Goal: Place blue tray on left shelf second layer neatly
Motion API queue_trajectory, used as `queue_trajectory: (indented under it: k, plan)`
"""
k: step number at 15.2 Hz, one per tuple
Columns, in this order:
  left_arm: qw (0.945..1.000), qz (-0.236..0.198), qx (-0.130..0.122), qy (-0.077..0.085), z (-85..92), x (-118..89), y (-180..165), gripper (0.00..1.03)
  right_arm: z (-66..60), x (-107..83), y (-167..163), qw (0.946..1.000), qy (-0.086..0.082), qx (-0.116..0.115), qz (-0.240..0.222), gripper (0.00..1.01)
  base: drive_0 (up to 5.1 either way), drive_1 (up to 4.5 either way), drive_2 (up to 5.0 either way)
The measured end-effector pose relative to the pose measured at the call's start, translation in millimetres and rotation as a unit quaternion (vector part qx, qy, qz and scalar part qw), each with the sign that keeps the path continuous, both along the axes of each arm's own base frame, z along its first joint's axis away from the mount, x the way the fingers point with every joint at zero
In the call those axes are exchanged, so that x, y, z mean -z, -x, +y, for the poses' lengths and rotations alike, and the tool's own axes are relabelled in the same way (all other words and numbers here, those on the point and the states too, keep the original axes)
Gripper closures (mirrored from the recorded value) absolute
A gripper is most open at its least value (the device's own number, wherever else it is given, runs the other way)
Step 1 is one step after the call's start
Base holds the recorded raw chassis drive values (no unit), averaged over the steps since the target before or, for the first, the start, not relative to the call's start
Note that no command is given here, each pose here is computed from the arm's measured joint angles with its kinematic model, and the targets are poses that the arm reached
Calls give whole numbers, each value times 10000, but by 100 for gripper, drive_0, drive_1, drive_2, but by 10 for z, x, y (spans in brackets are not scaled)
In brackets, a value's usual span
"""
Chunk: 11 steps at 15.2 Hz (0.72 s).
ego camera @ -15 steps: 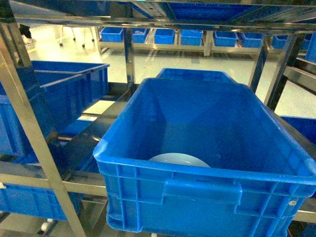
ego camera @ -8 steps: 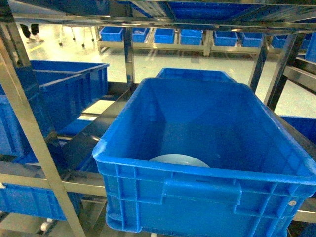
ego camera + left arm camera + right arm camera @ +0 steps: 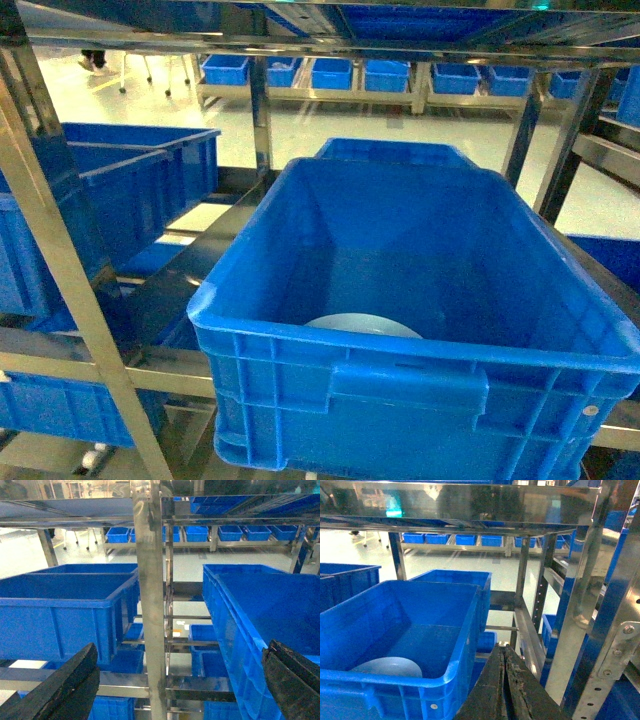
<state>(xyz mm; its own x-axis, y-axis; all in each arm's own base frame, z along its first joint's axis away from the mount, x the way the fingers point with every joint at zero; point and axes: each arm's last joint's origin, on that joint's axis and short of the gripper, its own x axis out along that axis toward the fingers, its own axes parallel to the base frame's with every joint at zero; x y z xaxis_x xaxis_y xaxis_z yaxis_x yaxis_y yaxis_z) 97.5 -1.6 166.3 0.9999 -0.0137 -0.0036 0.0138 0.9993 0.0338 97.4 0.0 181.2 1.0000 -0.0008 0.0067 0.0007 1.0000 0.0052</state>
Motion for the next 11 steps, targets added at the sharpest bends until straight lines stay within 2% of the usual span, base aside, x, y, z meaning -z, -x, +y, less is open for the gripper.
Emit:
queue_trajectory:
  k: [4,6,8,9,11]
  plan:
    - [10000,0,0,0,0,0,0,5,0,47,0,10000,0,-2,21,99,0,0,0]
    - [10000,0,4,-2,0,0,0,5,0,141,-1,10000,0,4,55,99,0,0,0]
    - [10000,2,-4,-2,0,0,0,5,0,132,3,10000,-2,-2,4,99,0,0,0]
    - [10000,0,0,0,0,0,0,5,0,133,3,10000,2,-4,6,93,0,0,0]
    - [10000,2,2,-2,0,0,0,5,0,132,3,10000,2,-4,4,68,0,0,0]
